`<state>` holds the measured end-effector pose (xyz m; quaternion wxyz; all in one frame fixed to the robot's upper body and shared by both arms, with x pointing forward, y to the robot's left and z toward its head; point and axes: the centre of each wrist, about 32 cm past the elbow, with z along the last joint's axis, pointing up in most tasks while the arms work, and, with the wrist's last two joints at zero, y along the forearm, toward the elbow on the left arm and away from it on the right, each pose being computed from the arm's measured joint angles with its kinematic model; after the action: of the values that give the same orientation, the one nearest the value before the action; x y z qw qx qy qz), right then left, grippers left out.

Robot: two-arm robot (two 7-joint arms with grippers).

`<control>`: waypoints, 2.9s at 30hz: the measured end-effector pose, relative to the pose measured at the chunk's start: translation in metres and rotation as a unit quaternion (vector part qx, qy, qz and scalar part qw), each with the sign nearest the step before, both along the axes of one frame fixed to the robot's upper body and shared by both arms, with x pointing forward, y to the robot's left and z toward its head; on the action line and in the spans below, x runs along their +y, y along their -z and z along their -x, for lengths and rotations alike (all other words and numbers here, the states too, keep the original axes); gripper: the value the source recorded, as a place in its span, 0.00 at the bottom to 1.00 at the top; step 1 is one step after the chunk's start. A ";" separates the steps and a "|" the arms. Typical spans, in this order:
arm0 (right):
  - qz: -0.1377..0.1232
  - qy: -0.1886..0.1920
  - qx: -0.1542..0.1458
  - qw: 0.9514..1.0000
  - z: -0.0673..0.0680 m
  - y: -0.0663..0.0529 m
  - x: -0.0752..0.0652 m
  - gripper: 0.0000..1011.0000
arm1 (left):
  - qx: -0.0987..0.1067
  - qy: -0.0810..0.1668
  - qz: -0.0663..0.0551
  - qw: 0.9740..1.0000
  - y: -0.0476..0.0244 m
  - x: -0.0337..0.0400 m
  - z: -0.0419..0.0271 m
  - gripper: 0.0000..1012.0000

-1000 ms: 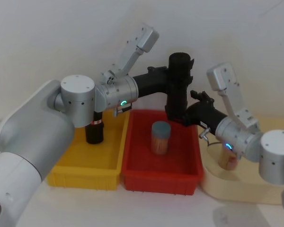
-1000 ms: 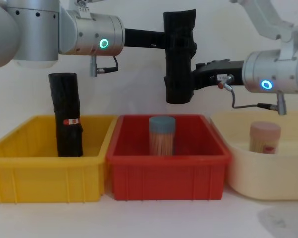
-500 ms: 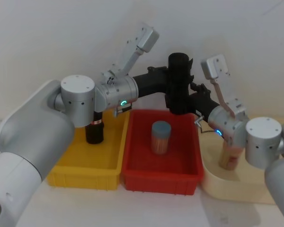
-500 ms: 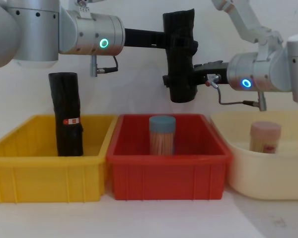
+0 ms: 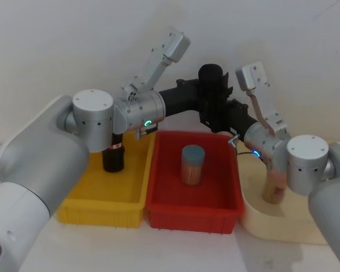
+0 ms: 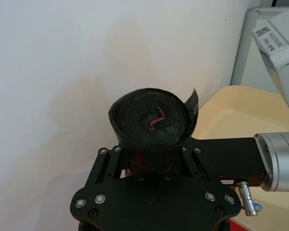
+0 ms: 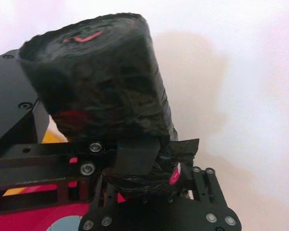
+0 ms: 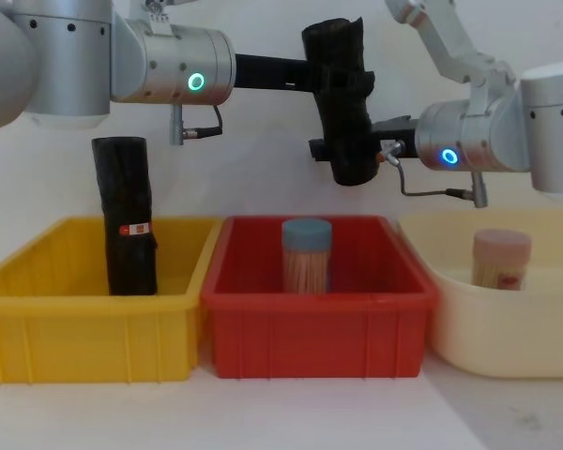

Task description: Pick up the garbage bag with the one hand and transfer it to the other hand.

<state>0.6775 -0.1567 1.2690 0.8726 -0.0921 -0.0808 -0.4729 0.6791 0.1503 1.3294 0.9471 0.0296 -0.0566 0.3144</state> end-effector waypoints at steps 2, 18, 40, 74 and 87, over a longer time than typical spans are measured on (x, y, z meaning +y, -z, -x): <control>0.000 0.000 0.000 1.000 -0.001 0.000 0.000 0.63 | 0.000 0.000 0.000 1.000 0.0000 0.0000 0.0000 0.44; -0.002 -0.001 0.004 1.000 0.005 0.000 -0.005 0.56 | 0.000 0.000 0.000 1.000 0.0001 -0.0001 0.0000 0.74; 0.007 0.085 0.003 0.996 0.016 -0.005 -0.032 0.56 | 0.000 0.000 0.000 1.000 0.0001 0.0000 0.0000 0.99; 0.075 0.211 0.050 0.973 0.053 -0.015 -0.118 0.55 | 0.000 0.000 0.000 1.000 0.0001 -0.0001 0.0000 0.99; 0.086 0.198 0.068 0.974 0.065 -0.016 -0.126 0.88 | 0.000 0.000 0.000 1.000 0.0000 -0.0001 0.0000 0.99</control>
<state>0.6130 -0.2826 1.2848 0.7535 -0.2132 -0.0423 -0.6205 0.6791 0.1503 1.3293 0.9473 0.0296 -0.0565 0.3141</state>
